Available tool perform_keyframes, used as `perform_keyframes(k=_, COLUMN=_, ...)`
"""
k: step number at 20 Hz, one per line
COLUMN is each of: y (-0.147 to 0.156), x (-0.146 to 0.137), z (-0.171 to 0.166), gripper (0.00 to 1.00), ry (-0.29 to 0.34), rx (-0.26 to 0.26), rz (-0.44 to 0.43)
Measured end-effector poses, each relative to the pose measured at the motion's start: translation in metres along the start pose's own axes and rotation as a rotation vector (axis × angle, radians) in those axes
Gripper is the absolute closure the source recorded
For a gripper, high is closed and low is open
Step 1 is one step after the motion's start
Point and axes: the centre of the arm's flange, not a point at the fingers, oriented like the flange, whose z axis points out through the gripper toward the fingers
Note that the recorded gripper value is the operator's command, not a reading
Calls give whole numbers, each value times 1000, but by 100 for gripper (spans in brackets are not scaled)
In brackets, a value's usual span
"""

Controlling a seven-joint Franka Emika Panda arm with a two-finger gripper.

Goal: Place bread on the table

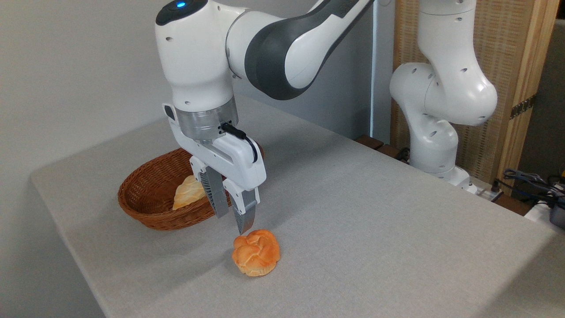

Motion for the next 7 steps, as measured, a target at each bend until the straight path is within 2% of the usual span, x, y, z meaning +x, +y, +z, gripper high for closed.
perform_keyframes(k=4, y=3, x=5, z=-13, gripper=0, ry=7, rx=41, rz=26)
perform_keyframes(k=7, y=8, x=12, z=-36, gripper=0, ry=47, rx=73, rz=41)
